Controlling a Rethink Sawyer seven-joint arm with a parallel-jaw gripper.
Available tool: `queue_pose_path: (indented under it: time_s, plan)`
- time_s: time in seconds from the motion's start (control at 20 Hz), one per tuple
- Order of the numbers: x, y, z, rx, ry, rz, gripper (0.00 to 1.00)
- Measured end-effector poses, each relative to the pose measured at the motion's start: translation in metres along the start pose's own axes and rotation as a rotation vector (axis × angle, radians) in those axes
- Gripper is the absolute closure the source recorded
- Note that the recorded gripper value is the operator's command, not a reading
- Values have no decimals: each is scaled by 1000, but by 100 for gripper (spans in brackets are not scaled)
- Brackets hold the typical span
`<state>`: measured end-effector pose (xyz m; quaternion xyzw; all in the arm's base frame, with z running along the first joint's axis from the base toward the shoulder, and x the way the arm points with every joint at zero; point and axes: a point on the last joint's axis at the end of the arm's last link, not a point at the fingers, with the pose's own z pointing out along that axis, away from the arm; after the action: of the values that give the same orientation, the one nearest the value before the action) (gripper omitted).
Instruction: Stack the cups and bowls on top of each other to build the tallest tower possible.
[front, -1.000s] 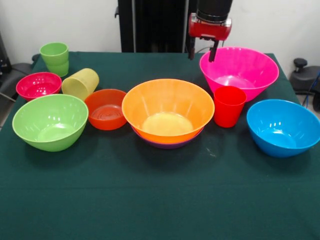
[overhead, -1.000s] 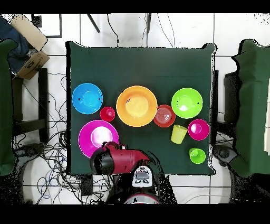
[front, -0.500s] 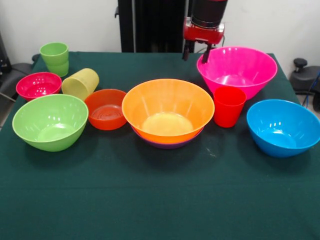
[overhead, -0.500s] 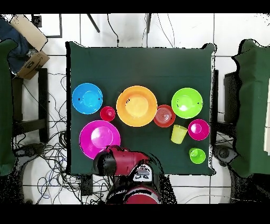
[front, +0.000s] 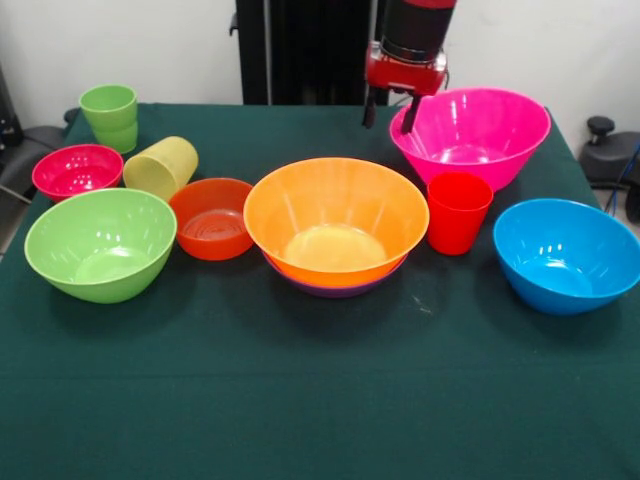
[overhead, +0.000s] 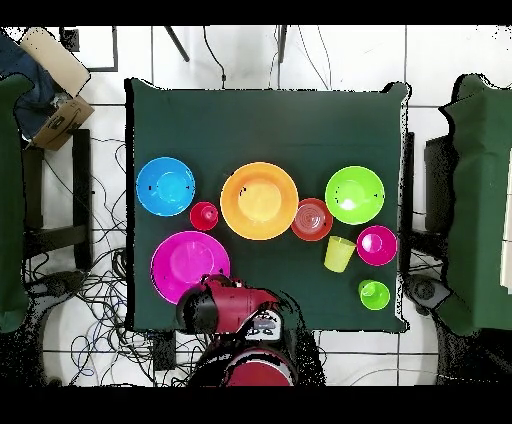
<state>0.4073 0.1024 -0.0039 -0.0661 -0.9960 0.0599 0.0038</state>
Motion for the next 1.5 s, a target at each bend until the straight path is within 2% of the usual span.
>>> queue_pose_path:
  time_s: [0.35, 0.7, 1.5]
  plan:
    - [-1, 19, 2, 33, -20, -14, 0]
    - [-4, 30, 4, 43, -27, -3, 0]
    - [-15, 6, 7, 43, -20, 59, 0]
